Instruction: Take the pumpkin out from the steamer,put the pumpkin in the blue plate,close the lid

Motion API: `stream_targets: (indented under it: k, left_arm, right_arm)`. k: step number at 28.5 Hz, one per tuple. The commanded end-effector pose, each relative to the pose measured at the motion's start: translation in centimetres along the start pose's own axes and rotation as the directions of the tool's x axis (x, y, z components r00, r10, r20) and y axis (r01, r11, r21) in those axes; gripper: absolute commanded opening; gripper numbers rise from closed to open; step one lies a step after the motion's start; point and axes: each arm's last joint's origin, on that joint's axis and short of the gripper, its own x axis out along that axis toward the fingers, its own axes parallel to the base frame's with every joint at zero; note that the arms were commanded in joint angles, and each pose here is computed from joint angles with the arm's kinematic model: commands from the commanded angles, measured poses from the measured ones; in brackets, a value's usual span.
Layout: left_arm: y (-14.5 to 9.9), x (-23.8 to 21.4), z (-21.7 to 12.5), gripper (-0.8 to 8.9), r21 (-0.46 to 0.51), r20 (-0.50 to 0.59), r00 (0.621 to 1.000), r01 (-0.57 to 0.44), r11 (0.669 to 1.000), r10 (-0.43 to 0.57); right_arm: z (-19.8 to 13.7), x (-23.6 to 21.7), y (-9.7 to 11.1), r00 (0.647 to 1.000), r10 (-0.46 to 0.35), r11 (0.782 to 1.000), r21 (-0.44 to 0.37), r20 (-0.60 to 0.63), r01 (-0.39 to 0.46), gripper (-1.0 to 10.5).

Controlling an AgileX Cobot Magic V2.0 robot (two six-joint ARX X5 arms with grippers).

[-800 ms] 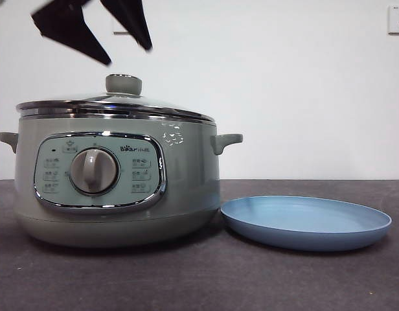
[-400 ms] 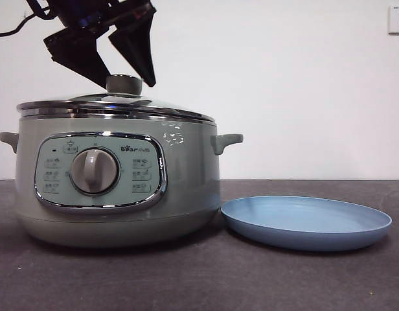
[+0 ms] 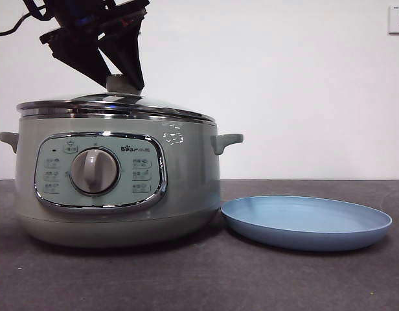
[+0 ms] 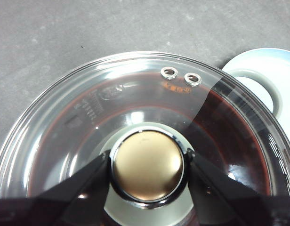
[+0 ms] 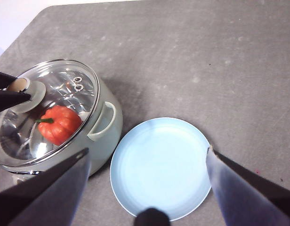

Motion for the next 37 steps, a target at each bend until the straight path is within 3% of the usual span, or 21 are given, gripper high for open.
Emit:
stream_targets:
  k: [1,8,19,31,33,37]
  left_arm:
    - [-0.2,-0.3,0.0,-0.09,0.021,0.002,1.0,0.02,1.0,-0.02]
    - [-0.1,-2.7,1.0,-0.09,0.022,0.091,0.996,0.01,1.0,-0.012]
    - [0.2,-10.8,1.1,-0.09,-0.015,0.288,0.949,-0.129,0.992,0.128]
    - [0.8,-21.0,-3.4,-0.09,-0.158,0.403,0.819,-0.377,0.913,0.408]
    - [0.8,-22.3,-4.2,-0.09,-0.18,0.409,0.798,-0.405,0.897,0.442]
    - [0.9,-24.8,-6.4,-0.09,-0.227,0.412,0.752,-0.463,0.857,0.515]
  right_arm:
    - [0.1,0.0,0.0,1.0,0.001,1.0,0.004,0.001,-0.001,4.1]
    - [0.2,0.2,0.0,1.0,0.01,1.0,0.011,0.002,-0.01,4.1]
    - [0.9,4.2,2.0,0.974,0.212,0.976,-0.036,-0.075,-0.215,4.1]
    - [3.0,13.1,8.6,0.883,0.387,0.897,-0.114,-0.266,-0.427,4.2]
    - [3.7,14.4,9.8,0.872,0.389,0.888,-0.132,-0.297,-0.441,4.2]
    - [5.5,17.2,13.2,0.876,0.317,0.886,-0.217,-0.364,-0.411,5.2]
